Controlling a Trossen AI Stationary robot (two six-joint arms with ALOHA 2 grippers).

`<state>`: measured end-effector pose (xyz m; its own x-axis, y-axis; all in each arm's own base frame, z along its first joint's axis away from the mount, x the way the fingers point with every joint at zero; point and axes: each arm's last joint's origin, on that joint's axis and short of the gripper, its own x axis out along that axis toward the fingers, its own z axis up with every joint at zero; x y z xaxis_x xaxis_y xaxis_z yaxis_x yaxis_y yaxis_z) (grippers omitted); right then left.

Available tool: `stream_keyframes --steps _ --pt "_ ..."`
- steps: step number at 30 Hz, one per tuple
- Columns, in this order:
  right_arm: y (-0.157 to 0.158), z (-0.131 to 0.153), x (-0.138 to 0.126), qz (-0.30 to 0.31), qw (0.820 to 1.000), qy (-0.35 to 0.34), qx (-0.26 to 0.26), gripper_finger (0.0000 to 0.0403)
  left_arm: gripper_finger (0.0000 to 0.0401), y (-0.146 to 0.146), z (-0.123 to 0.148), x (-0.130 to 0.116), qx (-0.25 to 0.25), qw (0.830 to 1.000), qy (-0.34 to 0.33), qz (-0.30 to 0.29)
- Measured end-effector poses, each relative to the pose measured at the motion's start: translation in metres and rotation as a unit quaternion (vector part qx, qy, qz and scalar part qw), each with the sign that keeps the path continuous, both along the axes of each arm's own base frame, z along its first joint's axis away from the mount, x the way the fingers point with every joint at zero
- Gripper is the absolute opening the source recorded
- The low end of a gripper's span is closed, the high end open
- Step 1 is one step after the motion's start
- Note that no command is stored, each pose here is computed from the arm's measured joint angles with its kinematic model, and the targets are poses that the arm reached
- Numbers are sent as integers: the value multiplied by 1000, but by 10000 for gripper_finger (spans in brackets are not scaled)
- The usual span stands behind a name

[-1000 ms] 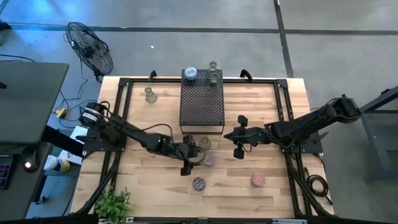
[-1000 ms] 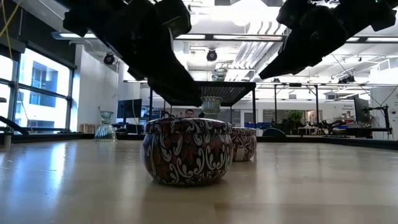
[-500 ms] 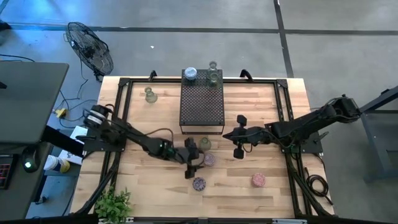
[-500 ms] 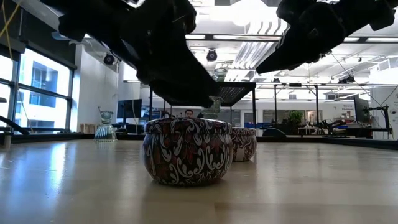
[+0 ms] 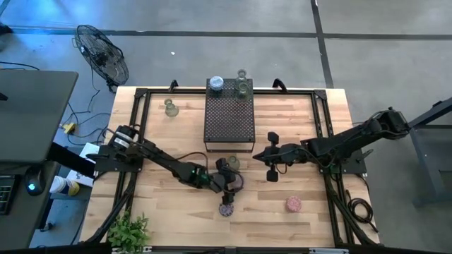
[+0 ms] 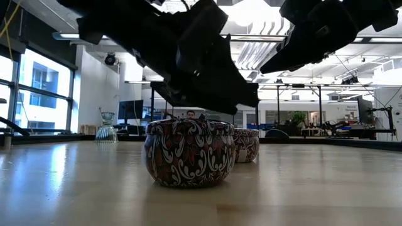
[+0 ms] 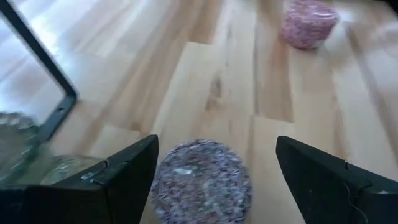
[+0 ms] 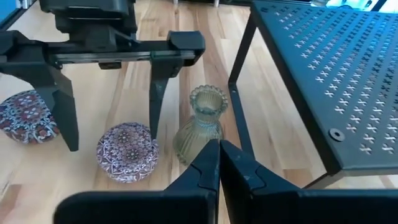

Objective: Pick & Place candle stick holders
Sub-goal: Put the red scented candle on the shelf aligned with the other blue scented candle

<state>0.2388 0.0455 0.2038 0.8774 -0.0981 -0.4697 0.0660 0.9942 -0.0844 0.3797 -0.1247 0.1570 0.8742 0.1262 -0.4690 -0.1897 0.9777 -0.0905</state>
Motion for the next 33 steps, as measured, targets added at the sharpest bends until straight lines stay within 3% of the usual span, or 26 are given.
stream_keyframes --steps 18,27,33 --pt "0 0 0 6 1000 -1 6 1 323 -5 7 3 -14 999 38 -16" --pt "0 0 0 4 1000 -1 11 2 395 -2 4 1 -36 998 46 35" --pt "1 0 0 3 1000 -2 11 2 393 -3 0 1 -26 998 55 33"
